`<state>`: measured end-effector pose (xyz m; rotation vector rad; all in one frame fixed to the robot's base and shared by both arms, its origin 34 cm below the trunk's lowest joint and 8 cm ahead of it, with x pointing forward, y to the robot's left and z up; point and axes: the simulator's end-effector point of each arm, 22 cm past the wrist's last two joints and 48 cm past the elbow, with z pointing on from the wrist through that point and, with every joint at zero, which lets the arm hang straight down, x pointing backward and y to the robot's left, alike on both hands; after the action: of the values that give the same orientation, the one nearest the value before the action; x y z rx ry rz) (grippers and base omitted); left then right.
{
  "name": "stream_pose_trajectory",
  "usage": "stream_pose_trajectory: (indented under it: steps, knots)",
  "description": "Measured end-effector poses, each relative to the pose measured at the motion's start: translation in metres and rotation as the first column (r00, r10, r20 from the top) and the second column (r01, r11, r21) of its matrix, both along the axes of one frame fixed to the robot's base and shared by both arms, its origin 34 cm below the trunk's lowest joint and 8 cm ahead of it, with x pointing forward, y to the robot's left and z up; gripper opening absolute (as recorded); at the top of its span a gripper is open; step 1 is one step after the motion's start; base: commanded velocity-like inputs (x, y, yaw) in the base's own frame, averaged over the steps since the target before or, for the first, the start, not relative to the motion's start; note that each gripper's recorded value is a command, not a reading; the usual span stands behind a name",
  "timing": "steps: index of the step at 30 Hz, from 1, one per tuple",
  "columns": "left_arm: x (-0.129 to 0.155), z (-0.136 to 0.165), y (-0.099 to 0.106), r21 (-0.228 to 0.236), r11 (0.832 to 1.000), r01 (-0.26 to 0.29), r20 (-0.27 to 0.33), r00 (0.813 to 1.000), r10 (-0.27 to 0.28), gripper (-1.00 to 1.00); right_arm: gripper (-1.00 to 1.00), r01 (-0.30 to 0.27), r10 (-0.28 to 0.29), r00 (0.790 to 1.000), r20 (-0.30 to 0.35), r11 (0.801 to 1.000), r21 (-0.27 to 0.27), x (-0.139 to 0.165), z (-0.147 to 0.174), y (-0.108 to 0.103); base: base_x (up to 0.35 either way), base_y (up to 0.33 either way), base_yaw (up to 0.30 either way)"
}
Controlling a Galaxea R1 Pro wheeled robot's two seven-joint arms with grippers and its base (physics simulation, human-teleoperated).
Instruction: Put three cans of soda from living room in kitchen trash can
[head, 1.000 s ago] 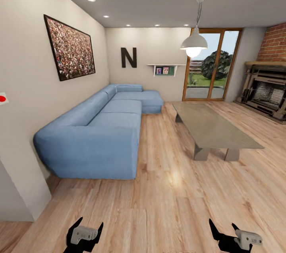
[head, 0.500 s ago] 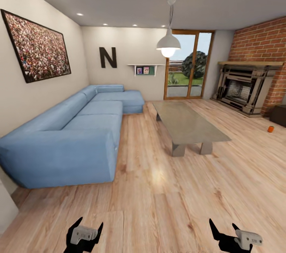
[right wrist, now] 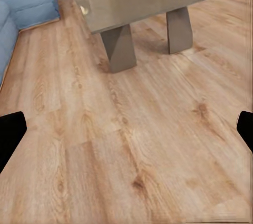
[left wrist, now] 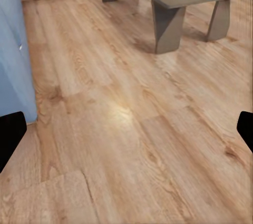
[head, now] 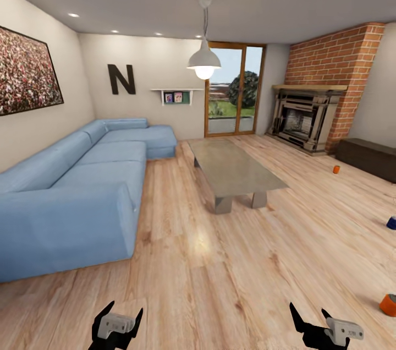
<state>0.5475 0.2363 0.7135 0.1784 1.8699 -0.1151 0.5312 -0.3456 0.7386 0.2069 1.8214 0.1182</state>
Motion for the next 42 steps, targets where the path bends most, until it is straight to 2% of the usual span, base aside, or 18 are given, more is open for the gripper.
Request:
stream_pose_trajectory:
  steps: [12, 17, 42]
  knots:
    - [-0.0003, -0.0003, -0.0013, 0.0, 1.0, 0.004, -0.001, 1.0, -0.004, 1.0, 1.0, -0.001, 0.001, 1.0, 0.0, 1.0, 0.0, 0.0001, -0.0001, 0.0006, -0.031, 0.256, -0.246]
    - [0.0001, 0.0003, -0.0005, 0.002, 1.0, 0.002, 0.001, 1.0, -0.002, 1.0, 1.0, -0.001, 0.001, 1.0, 0.0, 1.0, 0.0, 0.0001, 0.0, 0.0004, 0.01, 0.064, -0.246]
    - [0.0005, 0.001, -0.0006, 0.005, 1.0, 0.001, 0.003, 1.0, -0.001, 1.0, 1.0, -0.001, 0.001, 1.0, 0.0, 1.0, 0.0, 0.0, 0.0, 0.0003, 0.084, -0.257, -0.246]
